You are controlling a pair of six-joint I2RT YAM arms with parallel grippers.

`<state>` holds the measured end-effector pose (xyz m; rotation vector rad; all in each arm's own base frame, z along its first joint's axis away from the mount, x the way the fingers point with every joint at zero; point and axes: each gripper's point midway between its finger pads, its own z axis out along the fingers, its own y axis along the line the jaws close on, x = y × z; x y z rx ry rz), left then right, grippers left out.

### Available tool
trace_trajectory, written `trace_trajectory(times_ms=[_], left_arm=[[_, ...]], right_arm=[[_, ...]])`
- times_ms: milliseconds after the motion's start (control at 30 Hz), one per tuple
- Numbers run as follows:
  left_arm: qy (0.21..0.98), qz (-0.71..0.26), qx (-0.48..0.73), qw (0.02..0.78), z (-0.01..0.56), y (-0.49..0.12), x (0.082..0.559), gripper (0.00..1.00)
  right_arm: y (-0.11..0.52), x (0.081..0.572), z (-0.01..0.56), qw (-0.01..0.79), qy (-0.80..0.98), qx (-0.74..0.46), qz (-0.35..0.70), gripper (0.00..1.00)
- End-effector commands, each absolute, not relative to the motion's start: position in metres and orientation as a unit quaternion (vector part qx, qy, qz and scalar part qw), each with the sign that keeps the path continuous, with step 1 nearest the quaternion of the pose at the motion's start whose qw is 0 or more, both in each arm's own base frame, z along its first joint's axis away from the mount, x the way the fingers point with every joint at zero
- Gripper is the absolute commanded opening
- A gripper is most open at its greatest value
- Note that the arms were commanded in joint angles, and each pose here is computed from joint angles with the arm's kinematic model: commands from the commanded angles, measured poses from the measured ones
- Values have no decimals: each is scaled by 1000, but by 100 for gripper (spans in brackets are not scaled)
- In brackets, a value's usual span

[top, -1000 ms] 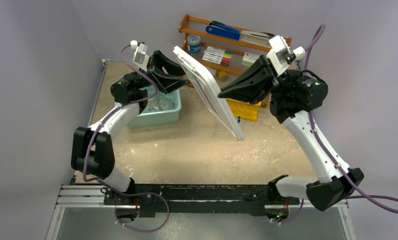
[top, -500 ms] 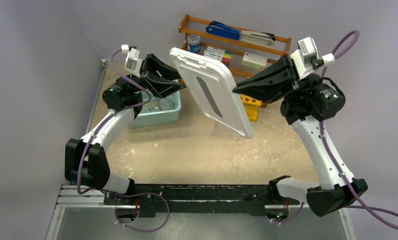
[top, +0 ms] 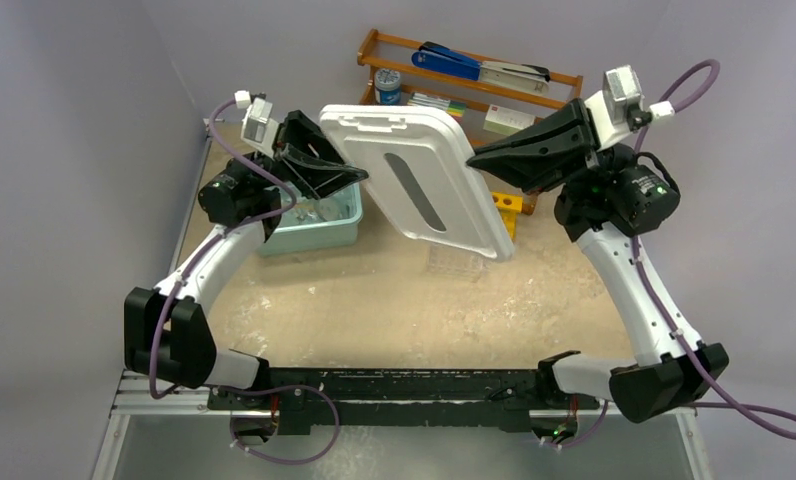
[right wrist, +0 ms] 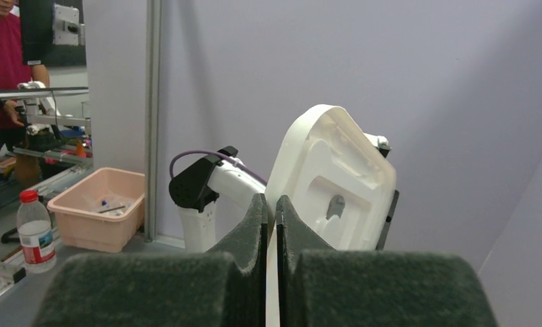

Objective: Organize the chemistry lab equipment

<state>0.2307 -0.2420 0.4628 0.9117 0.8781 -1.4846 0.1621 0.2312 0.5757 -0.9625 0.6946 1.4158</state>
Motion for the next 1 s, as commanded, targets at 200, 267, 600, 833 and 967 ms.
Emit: trace_trajectory(times_ms=[200, 267, 600, 833, 967], left_arm=[[260, -618, 450, 590, 506, -239, 155, 0], [276, -615, 446, 589, 504, -242, 163, 0], [364, -591, 345, 632, 516, -235, 235, 0], [381, -614, 220, 655, 536, -208, 286, 0], [364, -654, 151, 645, 544, -191, 307, 0]], right_arm=[[254, 246, 510, 549, 385, -387, 633, 0], [256, 250, 506, 546, 388, -385, 635, 0], [210, 295, 500, 628, 424, -304, 577, 78], [168, 319, 475, 674, 465, -225, 528, 92], [162, 315, 457, 675, 476, -217, 520, 96]])
